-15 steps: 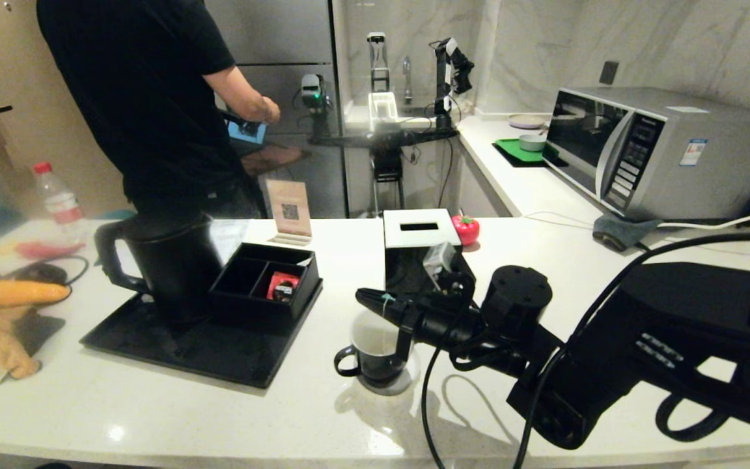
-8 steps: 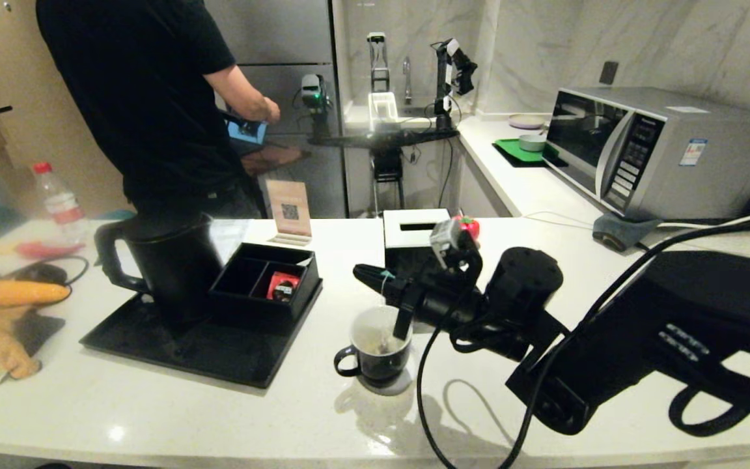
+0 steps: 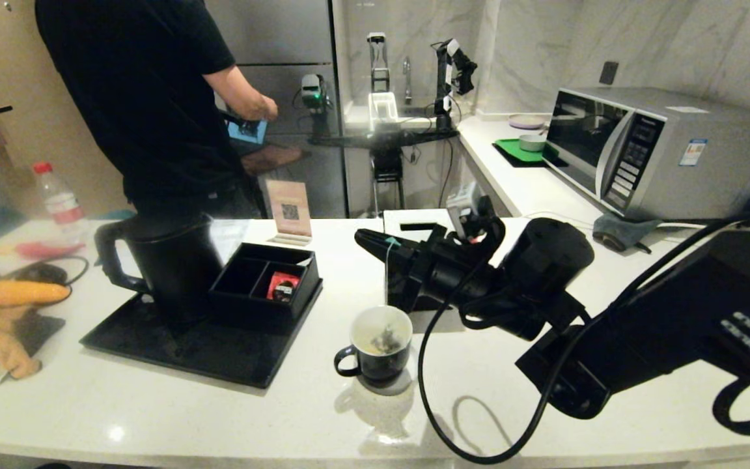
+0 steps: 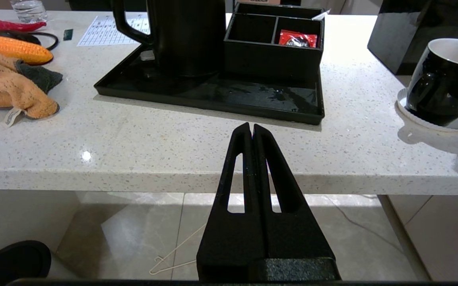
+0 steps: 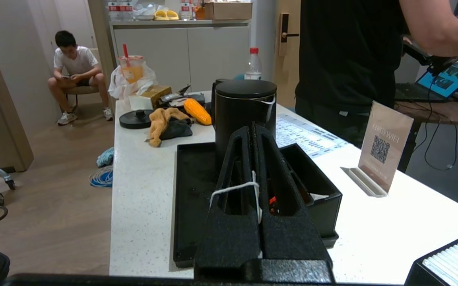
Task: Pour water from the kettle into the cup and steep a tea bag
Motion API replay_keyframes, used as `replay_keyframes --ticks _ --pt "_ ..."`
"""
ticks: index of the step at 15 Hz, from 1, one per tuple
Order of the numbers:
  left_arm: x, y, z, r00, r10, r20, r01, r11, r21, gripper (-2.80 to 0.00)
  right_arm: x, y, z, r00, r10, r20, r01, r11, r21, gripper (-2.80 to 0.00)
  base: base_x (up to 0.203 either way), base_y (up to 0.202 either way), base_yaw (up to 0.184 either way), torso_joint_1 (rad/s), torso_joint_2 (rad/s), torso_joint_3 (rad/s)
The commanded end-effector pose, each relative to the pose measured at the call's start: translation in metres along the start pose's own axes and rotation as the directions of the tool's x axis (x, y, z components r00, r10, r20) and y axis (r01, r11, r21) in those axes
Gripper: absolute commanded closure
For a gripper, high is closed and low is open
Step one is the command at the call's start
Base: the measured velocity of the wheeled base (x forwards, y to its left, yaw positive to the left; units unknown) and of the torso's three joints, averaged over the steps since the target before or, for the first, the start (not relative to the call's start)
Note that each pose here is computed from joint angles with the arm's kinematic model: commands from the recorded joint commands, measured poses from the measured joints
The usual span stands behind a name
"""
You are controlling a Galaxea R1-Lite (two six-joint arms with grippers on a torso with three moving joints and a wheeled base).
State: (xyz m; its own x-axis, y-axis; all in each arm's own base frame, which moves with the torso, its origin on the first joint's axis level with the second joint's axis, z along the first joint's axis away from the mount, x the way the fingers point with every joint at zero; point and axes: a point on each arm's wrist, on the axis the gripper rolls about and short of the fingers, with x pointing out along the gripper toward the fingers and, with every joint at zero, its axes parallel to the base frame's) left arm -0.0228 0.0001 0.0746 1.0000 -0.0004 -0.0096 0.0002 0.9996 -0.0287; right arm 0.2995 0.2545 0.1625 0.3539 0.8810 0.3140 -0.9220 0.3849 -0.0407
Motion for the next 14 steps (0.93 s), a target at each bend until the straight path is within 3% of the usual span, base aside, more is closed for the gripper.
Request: replay_keyframes --ticks 1,11,14 --pt "0.0 0.0 0.0 1.0 0.0 0.0 0.0 1.0 0.0 0.0 -0.001 0.0 -0.002 1.0 0.004 0.002 -0.004 1.0 -0.001 0.0 0.0 0.0 0.0 0.0 0.0 0.0" --pt "0.0 0.0 0.0 1.0 0.0 0.0 0.0 1.0 0.0 0.0 -0.017 0.002 -0.067 0.989 -0.009 -0.149 0.019 0.998 0.065 0.0 0.0 0.0 0.0 0.0 0.0 0.0" --pt "0.0 0.0 0.0 1.0 0.0 0.0 0.0 1.0 0.0 0.0 -0.017 0.001 -0.073 0.988 -0.009 -0.157 0.021 0.997 0.072 0.0 0.0 0.0 0.0 0.0 0.0 0.0"
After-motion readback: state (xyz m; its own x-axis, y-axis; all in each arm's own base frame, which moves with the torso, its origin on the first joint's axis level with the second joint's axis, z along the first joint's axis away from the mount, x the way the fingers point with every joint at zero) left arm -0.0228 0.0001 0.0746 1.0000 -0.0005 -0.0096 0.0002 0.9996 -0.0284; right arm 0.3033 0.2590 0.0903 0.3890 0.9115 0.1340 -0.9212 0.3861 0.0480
